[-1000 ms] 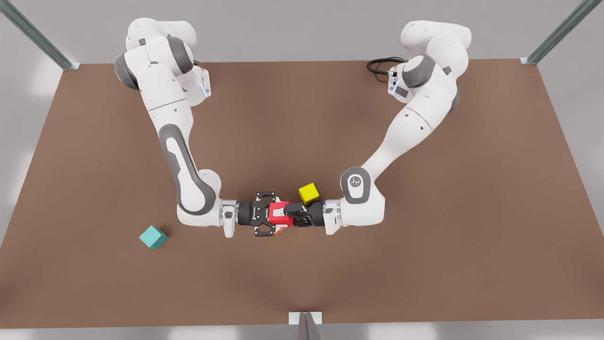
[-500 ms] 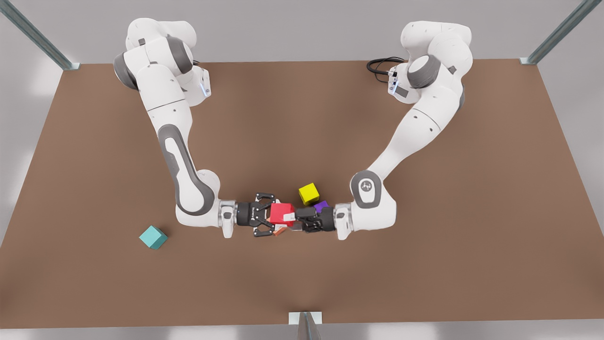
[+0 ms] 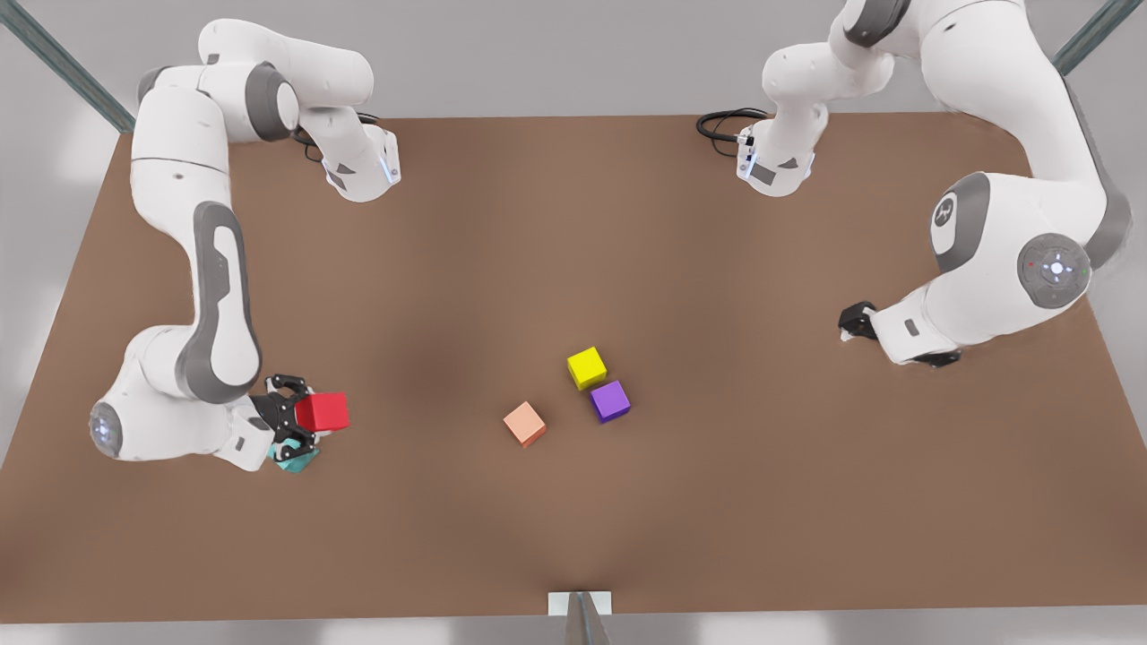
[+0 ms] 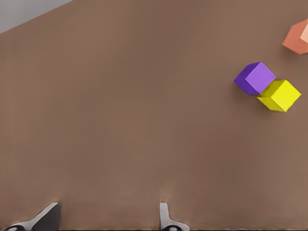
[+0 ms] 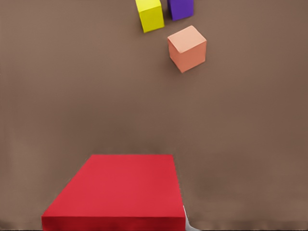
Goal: Pick up red wooden cube and pass to hand red wooden cube and place in blue wooden cube
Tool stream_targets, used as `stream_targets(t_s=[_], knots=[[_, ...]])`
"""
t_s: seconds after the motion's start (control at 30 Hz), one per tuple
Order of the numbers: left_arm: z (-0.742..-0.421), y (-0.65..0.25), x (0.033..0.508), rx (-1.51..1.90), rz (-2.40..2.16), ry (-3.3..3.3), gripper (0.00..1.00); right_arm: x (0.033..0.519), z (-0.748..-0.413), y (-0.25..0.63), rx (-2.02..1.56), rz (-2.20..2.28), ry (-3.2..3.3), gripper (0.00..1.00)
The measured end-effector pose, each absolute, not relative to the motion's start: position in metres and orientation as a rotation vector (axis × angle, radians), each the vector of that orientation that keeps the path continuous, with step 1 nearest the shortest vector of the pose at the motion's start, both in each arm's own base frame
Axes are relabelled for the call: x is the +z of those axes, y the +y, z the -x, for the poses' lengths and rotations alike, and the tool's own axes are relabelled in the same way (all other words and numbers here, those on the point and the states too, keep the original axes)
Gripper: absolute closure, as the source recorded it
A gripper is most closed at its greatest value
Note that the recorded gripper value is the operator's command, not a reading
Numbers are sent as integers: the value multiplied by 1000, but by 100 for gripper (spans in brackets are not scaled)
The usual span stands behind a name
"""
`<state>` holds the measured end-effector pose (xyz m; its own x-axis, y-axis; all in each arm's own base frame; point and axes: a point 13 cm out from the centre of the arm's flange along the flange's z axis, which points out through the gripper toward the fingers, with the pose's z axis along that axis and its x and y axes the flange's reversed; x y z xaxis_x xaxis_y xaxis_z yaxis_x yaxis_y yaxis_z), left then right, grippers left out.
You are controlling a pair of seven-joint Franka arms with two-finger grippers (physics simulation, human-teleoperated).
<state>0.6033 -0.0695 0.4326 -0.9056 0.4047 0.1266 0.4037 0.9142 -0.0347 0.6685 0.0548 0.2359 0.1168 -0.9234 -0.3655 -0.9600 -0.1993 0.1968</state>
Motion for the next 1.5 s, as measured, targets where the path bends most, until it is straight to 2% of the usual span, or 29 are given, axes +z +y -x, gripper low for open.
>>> stream_targets(t_s=[0.1,0.2,0.37,0.6,0.93,0.97,1.0,1.3,1.5], knots=[[-581,-53,422,-1,500,-2890,0,213,-675,-7,379,2362,2146,32],[-573,-64,419,37,463,-2861,0,192,-700,-48,133,2316,2271,32],[-565,-72,416,57,415,-2836,0,170,-727,-61,-63,2170,2370,31],[-556,-70,405,60,344,-2787,0,131,-687,-53,42,1961,2556,31],[-552,-67,402,53,284,-2768,0,111,-685,-58,32,1782,2683,29],[-552,-65,402,53,277,-2768,0,110,-685,-58,28,1770,2691,3],[-552,-64,402,53,271,-2768,0,110,-686,-58,23,1760,2696,0],[-551,-64,402,49,248,-2766,0,115,-694,-54,-6,1682,2729,0],[-552,-62,400,46,234,-2762,0,145,-704,-48,-23,1626,2723,0]])
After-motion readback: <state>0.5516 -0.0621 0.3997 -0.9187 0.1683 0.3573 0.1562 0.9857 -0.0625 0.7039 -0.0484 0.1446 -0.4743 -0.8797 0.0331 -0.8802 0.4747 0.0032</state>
